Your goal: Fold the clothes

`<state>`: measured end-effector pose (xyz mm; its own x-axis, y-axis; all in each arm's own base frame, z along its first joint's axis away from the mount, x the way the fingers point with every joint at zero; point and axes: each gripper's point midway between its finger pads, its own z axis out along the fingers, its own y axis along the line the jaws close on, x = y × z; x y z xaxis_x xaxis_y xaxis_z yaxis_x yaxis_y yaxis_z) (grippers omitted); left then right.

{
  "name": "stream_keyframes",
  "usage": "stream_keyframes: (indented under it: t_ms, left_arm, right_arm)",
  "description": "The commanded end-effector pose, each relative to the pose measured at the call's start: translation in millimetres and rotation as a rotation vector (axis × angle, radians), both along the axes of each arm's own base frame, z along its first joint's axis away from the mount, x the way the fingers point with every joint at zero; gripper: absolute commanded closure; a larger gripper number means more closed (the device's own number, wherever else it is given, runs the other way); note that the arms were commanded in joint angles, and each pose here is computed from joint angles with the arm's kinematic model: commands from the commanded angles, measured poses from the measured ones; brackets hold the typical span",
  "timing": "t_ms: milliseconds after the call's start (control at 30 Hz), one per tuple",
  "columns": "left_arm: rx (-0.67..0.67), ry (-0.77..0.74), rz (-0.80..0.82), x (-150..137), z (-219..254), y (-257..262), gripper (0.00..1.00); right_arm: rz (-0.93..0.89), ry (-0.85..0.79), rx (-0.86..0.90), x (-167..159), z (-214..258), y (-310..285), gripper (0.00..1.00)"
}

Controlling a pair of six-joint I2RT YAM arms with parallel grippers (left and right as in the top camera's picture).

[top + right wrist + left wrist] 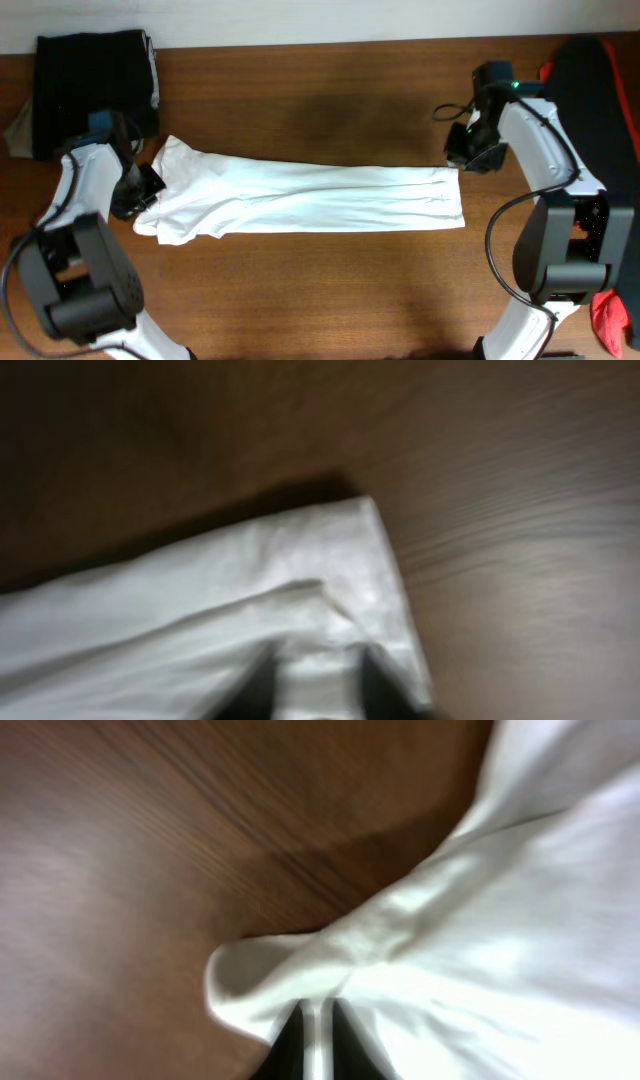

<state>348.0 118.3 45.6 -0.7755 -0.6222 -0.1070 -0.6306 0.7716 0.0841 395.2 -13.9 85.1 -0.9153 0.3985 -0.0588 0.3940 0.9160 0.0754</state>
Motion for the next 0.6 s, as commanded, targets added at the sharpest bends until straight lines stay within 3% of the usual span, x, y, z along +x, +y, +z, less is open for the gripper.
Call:
stream_keyframes:
  t_ms: [0, 33, 100, 133, 167, 233, 267, 333, 567]
  left_arm:
    - [0.048, -0.11, 0.011, 4.2, 43.3, 4.2, 0.64]
    - [0.046, -0.11, 0.011, 3.5, 44.7, 3.7, 0.52]
    - [0.04, -0.093, 0.011, -0.6, 43.6, 2.4, 0.18]
    - [0.037, -0.082, 0.011, -2.3, 42.0, 1.9, 0.13]
    - [0.024, -0.076, 0.01, -3.2, 40.1, -0.4, 0.01]
    - [-0.001, -0.079, 0.008, -2.1, 38.1, -4.4, 0.01]
    - [-0.009, -0.083, 0.007, -0.8, 37.5, -5.9, 0.01]
    - [-0.009, -0.083, 0.007, -0.8, 37.5, -5.7, 0.01]
    - [-0.008, -0.087, 0.007, 0.1, 37.3, -5.5, 0.01]
  right_arm:
    - [-0.07, -0.025, -0.107, 3.9, 21.8, -45.8, 0.05]
    - [-0.086, -0.014, -0.106, 0.3, 21.1, -52.2, 0.01]
    - [-0.139, 0.032, -0.091, -14.3, 12.3, -70.7, 0.01]
    - [-0.154, 0.043, -0.081, -18.4, 8.8, -74.6, 0.01]
    - [-0.185, 0.069, -0.071, -28.4, -1.2, -84.2, 0.01]
    - [-0.159, 0.067, 0.006, -34.0, -17.9, -83.6, 0.01]
    - [-0.075, 0.024, 0.153, -32.7, -31.4, -66.9, 0.01]
    - [-0.004, -0.026, 0.28, -34.6, -43.9, -51.6, 0.01]
    - [-0.007, -0.075, 0.435, -51.1, -77.2, -32.1, 0.01]
